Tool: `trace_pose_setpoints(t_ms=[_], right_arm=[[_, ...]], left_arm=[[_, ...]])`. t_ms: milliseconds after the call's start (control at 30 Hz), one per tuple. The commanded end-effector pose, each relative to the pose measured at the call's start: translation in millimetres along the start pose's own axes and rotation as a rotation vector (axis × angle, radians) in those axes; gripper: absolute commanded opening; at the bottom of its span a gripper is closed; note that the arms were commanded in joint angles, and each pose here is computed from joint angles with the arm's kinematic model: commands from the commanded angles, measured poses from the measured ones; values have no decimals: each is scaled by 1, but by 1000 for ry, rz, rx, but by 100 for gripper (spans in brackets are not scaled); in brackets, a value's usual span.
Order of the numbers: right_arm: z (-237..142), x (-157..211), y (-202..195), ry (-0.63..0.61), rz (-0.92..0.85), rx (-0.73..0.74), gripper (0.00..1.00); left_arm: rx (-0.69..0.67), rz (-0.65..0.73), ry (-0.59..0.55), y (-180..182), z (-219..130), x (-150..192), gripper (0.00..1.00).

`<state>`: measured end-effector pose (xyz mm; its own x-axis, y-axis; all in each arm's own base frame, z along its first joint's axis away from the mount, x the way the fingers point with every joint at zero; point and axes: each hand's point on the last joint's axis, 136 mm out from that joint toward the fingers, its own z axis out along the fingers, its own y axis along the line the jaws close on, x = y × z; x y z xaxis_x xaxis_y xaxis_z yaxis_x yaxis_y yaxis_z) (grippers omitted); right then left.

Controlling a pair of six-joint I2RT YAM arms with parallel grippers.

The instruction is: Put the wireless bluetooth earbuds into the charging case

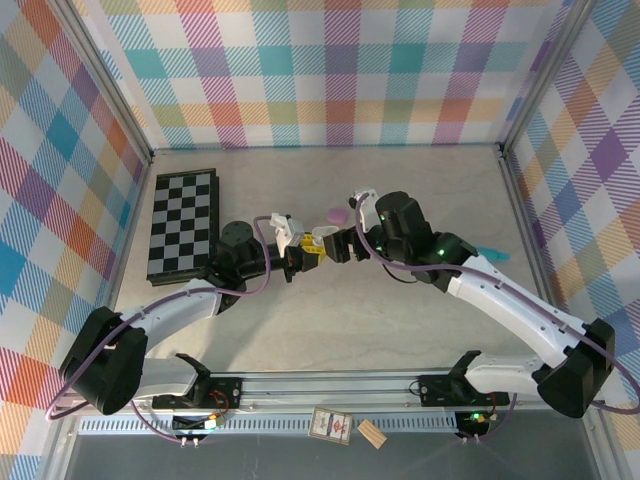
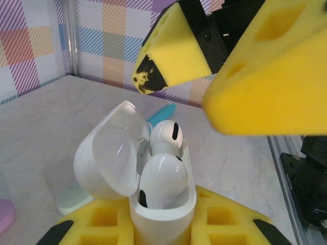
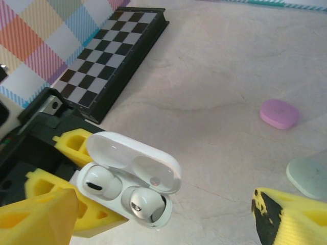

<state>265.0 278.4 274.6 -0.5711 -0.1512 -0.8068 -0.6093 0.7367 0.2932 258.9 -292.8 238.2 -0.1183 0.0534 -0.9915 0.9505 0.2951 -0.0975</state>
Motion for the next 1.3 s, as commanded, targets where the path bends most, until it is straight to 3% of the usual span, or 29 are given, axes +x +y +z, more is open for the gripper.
trace_pose_setpoints(t_ms=[0,300,533,767,967,1067,1233,1267], right_arm=[[-8,-21,7,-39,63,-49,89],[12,-11,-35,196,253,98,85],[40,14,-27,371,286,34,85],[32,34,-19,425,244,-25,85],[13,37,-6,390,167,-112,85],[0,28,-4,311,72,-126,86],[-34,32,20,147,-332,-286,88],[-41,37,25,115,-457,-324,83]], left_arm=[[22,114,-50,-7,-4,-14,19],[-38,321,57,-3,-9,0,19],[-48,378,94,0,-10,0,20],[-81,336,88,9,-10,1,20],[-73,288,72,12,-7,-3,20],[-36,273,73,7,-6,-4,20],[108,261,112,-17,-9,-4,20],[150,260,114,-25,-11,-6,20]])
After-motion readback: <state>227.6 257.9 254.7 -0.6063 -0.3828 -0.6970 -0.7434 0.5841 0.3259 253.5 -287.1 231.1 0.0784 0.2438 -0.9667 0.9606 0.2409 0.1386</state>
